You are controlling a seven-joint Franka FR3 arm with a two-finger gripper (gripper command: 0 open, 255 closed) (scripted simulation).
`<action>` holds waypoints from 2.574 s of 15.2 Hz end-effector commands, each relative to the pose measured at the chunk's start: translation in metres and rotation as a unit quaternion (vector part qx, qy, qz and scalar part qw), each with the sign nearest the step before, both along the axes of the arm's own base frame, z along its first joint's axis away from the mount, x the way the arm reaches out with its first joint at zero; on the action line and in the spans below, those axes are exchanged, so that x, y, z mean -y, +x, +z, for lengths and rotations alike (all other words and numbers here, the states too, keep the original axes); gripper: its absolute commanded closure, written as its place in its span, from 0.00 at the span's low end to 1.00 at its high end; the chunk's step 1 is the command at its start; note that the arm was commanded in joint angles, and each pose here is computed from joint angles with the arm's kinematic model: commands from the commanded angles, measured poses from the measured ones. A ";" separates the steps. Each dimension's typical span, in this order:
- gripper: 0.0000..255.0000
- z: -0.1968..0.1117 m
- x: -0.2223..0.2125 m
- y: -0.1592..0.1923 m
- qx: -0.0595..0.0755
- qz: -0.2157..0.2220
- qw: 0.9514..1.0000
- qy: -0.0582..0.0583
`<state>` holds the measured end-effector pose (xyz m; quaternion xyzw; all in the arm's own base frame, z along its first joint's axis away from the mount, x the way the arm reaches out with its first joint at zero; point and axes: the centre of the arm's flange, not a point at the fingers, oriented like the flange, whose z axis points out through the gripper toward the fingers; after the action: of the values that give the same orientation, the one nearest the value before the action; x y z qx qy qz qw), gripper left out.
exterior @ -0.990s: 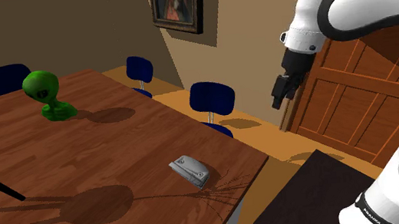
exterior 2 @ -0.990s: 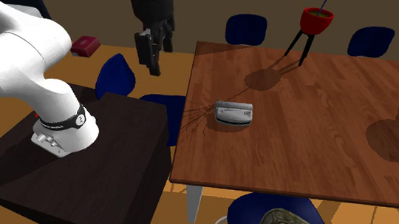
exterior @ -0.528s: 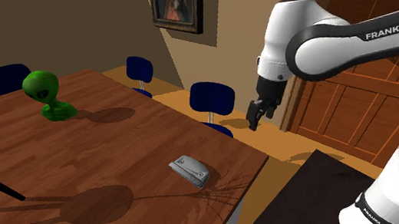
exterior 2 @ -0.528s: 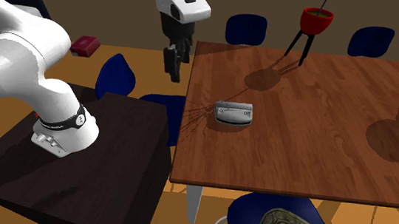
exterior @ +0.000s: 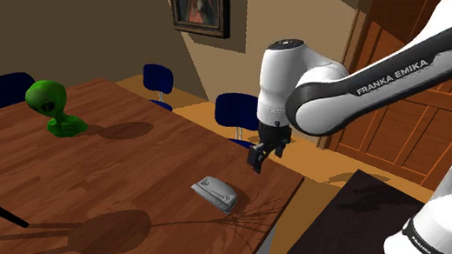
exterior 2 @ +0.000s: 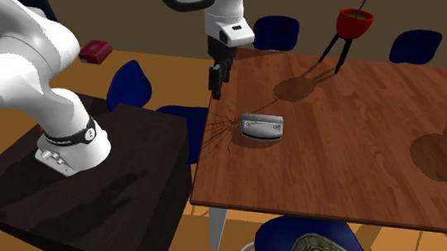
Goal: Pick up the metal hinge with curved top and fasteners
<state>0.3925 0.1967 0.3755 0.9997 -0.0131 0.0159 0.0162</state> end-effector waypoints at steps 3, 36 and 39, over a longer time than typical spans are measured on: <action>0.00 -0.038 -0.037 0.017 0.001 -0.011 1.000 -0.013; 1.00 -0.164 -0.125 0.064 0.001 -0.035 0.998 -0.050; 1.00 -0.148 -0.125 0.064 0.001 -0.035 0.998 -0.050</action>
<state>0.4578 0.3225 0.2205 0.9965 -0.0478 0.0175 0.0663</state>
